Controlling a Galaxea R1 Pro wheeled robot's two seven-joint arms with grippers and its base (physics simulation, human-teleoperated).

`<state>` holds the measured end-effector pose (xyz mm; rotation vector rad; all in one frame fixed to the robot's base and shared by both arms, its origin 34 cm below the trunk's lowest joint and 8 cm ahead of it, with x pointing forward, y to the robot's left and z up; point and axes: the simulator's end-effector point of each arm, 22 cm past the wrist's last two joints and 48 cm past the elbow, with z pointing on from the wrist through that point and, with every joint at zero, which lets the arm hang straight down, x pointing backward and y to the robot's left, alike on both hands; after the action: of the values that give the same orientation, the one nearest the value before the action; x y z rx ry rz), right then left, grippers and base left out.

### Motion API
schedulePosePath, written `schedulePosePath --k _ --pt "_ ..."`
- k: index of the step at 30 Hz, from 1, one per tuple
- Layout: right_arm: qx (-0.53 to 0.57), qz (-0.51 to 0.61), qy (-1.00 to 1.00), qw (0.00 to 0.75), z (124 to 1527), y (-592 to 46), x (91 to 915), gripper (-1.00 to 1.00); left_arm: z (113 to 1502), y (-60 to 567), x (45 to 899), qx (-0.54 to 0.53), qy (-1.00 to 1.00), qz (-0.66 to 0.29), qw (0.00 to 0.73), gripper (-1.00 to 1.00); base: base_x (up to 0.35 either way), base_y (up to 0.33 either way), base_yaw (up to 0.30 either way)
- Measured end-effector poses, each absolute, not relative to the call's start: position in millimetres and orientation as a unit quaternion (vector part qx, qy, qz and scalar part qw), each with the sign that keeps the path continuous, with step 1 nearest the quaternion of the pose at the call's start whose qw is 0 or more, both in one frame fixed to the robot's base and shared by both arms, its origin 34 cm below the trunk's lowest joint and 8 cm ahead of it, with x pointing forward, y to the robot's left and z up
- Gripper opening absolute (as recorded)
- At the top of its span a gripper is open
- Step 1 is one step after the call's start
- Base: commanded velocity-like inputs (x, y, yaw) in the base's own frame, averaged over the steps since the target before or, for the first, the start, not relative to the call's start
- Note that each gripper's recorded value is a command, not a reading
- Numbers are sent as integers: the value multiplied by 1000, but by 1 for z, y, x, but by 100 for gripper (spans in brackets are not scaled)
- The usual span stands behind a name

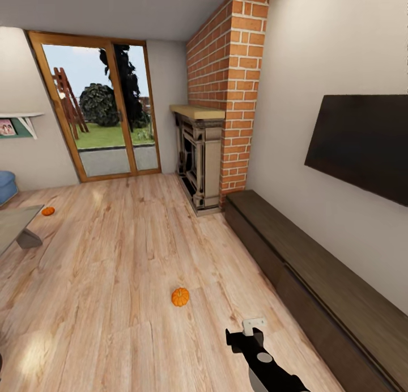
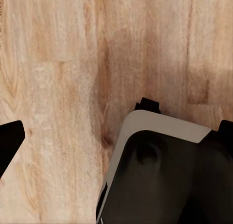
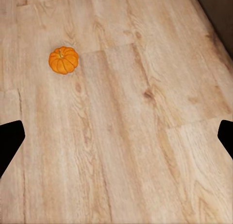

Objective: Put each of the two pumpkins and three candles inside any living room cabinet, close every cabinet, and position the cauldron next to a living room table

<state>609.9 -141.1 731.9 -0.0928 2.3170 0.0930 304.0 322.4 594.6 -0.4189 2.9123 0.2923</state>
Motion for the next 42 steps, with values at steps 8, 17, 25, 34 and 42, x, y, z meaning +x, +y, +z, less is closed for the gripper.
schedulePosePath --k 8,17,25,34,42 --pt "-38 36 913 405 738 -142 612 100 597 323 308 -142 980 98 98 100 0 0 0" --pt "-37 36 912 408 741 -142 614 100 598 322 311 -142 980 96 102 100 0 0 0" --pt "-42 36 911 409 742 -140 614 100 598 322 311 -142 980 96 102 100 0 0 0" --pt "-40 35 911 408 742 -140 614 100 598 322 311 -142 980 96 102 100 0 0 0" --pt "-33 32 911 410 745 -142 615 100 600 322 314 -143 979 96 106 100 0 0 0"
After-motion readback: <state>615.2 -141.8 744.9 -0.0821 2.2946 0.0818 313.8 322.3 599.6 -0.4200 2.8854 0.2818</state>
